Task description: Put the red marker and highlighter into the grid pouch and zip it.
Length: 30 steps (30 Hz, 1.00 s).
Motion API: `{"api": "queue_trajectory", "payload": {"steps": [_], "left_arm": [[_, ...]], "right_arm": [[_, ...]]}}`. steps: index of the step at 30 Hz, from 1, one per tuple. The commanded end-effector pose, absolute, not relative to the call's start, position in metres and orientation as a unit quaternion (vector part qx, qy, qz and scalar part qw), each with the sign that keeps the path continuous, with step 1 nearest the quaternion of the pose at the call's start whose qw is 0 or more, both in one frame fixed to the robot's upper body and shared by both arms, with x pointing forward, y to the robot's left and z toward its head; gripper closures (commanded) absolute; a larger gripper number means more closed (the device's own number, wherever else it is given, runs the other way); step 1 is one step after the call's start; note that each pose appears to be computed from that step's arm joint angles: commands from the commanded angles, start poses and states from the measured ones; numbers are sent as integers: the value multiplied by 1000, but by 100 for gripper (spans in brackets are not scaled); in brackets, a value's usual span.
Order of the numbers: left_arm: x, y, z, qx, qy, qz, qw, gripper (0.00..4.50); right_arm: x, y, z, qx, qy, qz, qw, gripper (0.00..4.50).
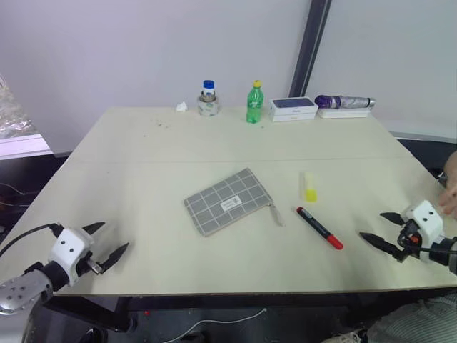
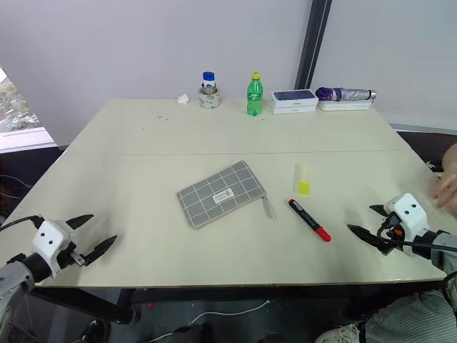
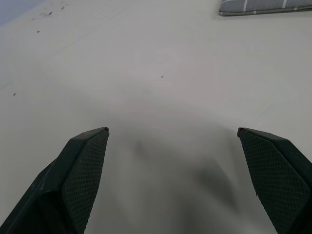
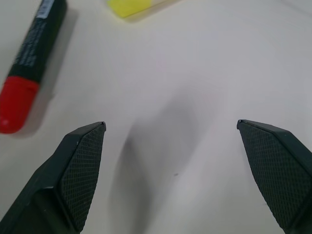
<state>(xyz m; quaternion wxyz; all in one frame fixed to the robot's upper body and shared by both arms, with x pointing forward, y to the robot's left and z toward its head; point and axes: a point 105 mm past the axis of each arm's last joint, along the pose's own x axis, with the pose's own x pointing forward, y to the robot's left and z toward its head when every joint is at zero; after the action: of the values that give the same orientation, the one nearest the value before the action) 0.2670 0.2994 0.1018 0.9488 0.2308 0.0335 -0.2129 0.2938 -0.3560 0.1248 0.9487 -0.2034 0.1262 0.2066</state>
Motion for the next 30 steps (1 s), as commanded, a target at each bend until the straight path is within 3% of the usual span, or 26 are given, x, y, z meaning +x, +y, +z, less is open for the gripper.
{"api": "queue_trajectory", "payload": {"steps": [1,20,23,30], "left_arm": [[269,299,110,238,15,-212,948,4],[273,270,123,270,-31,-271,923,4],[277,263,121,286,-38,-277,916,0],[298,243,121,391,-71,-298,868,0]], "right_arm": [[299,-363,139,-219,94,184,954,1],[320,-332,143,-196,86,205,955,1],[329,-315,149,-183,63,215,957,88],[368,-221,179,-133,-38,266,954,444]]}}
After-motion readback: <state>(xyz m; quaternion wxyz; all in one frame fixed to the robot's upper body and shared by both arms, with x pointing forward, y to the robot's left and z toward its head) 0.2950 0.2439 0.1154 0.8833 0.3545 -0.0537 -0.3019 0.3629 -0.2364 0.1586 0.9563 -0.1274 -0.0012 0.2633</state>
